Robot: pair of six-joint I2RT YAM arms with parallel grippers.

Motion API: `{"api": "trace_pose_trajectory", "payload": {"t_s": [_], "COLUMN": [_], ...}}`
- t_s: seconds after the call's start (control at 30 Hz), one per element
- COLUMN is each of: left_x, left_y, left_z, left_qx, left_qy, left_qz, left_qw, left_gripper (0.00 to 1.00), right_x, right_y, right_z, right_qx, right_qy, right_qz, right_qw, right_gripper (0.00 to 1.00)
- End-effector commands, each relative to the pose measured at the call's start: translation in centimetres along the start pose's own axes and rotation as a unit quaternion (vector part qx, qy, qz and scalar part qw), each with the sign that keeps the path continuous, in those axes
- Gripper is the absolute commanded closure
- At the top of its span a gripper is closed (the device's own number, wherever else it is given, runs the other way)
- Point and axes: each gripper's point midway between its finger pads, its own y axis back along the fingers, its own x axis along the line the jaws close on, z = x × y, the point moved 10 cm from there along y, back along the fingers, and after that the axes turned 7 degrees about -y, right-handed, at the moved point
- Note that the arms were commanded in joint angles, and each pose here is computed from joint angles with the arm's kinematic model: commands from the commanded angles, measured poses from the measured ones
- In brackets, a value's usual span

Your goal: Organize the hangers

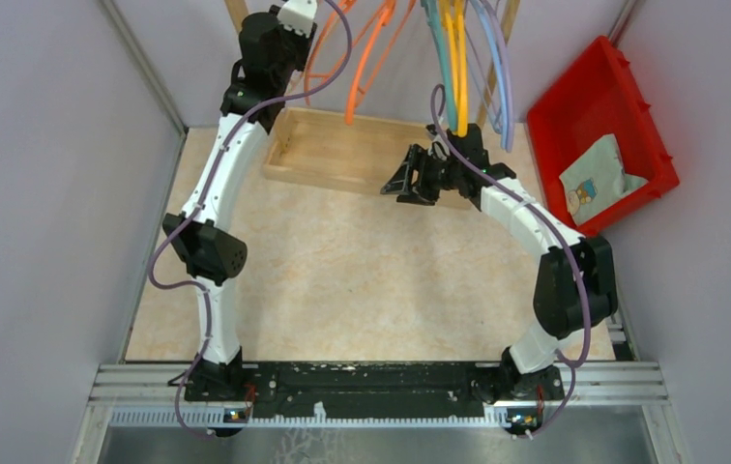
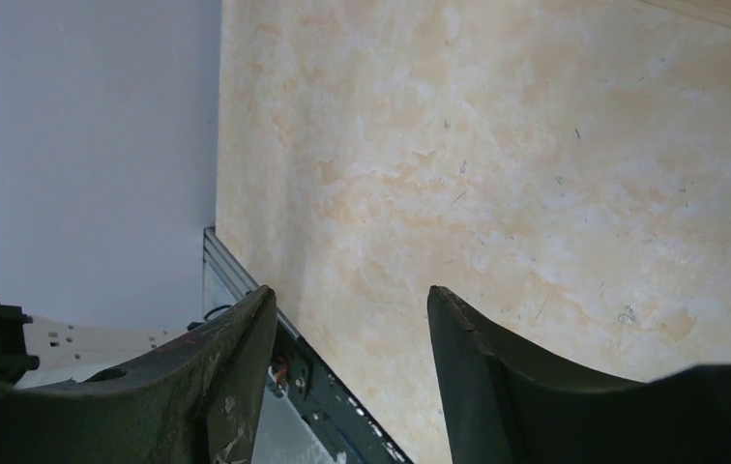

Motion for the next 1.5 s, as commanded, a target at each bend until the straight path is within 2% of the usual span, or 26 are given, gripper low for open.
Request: {"api": "trace_pose_trajectory", "payload": {"t_s": [0.0,0.2,0.27,0.33,0.47,0.57,0.83,1.07,1.17,1.47], "left_x": [0.0,1.3,2.0,2.7,3.4,3.1,4.1,3.4,3.1,0.1], "left_y": [-0.2,0.5,1.3,2.5,5.3,7.4,12.4,15.8,17.0,21.1], "left_z": [0.3,1.2,1.6,1.9,1.7,0.7,0.2,-2.0,-3.9,-10.7], "left_qx": [-0.01,-0.031,-0.037,-0.042,-0.044,-0.029,-0.008,0.019,0.049,0.141], "left_qy": [0.014,0.044,0.055,0.066,0.09,0.091,0.112,0.139,0.151,0.207], "left_qz": [-0.014,-0.014,-0.01,-0.011,-0.04,-0.061,-0.075,-0.096,-0.101,-0.123], "left_qw": [1.0,0.998,0.998,0.997,0.994,0.994,0.991,0.986,0.982,0.96], "left_gripper": [0.4,0.17,0.07,0.01,0.0,0.0,0.0,0.0,0.0,0.0], "right_x": [1.4,1.2,1.1,1.0,0.4,-0.2,-2.1,-3.4,-3.6,-4.6], "right_y": [0.5,0.4,0.4,0.4,0.3,0.3,0.8,1.4,1.6,2.9], "right_z": [1.8,1.7,1.7,1.6,1.3,1.2,0.6,-0.3,-0.6,-1.4], "right_qx": [-0.022,-0.018,-0.017,-0.014,-0.01,-0.011,-0.03,-0.046,-0.06,-0.094], "right_qy": [0.017,0.014,0.016,0.018,0.027,0.037,0.093,0.128,0.147,0.205], "right_qz": [0.033,0.034,0.034,0.031,0.018,0.001,-0.066,-0.094,-0.111,-0.182], "right_qw": [0.999,0.999,0.999,0.999,0.999,0.999,0.993,0.986,0.981,0.957], "right_gripper": [0.41,0.4,0.39,0.38,0.36,0.27,0.18,0.11,0.04,0.01]}}
